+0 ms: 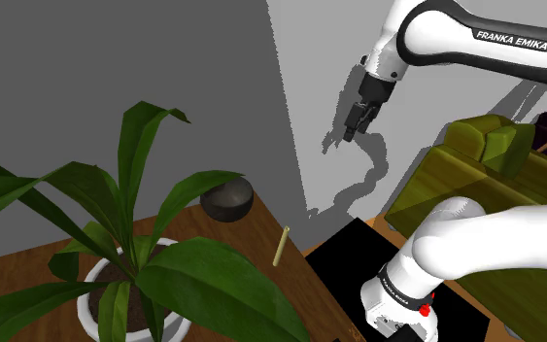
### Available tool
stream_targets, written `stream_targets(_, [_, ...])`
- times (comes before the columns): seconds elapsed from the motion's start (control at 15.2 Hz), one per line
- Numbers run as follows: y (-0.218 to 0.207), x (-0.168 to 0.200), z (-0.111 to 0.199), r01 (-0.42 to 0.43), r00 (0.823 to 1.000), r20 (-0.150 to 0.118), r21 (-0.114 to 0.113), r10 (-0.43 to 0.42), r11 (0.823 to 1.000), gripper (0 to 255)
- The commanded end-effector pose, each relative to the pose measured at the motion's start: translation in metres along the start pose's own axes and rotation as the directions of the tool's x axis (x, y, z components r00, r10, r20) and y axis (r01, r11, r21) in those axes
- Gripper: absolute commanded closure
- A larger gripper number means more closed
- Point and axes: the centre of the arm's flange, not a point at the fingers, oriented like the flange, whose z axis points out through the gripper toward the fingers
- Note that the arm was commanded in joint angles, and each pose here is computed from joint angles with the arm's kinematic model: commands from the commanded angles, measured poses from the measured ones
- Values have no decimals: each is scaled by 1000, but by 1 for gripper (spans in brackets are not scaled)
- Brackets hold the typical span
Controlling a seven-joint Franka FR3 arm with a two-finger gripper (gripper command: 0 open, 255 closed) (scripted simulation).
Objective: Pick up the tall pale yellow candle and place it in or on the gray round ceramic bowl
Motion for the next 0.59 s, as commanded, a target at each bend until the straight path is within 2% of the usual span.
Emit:
stream_targets(0.0, [0, 0, 0, 0, 1000, 0, 0, 0, 1000, 0])
stream_targets(0.53, [-94, -15, 48, -11, 999, -30, -5, 11, 1000, 0])
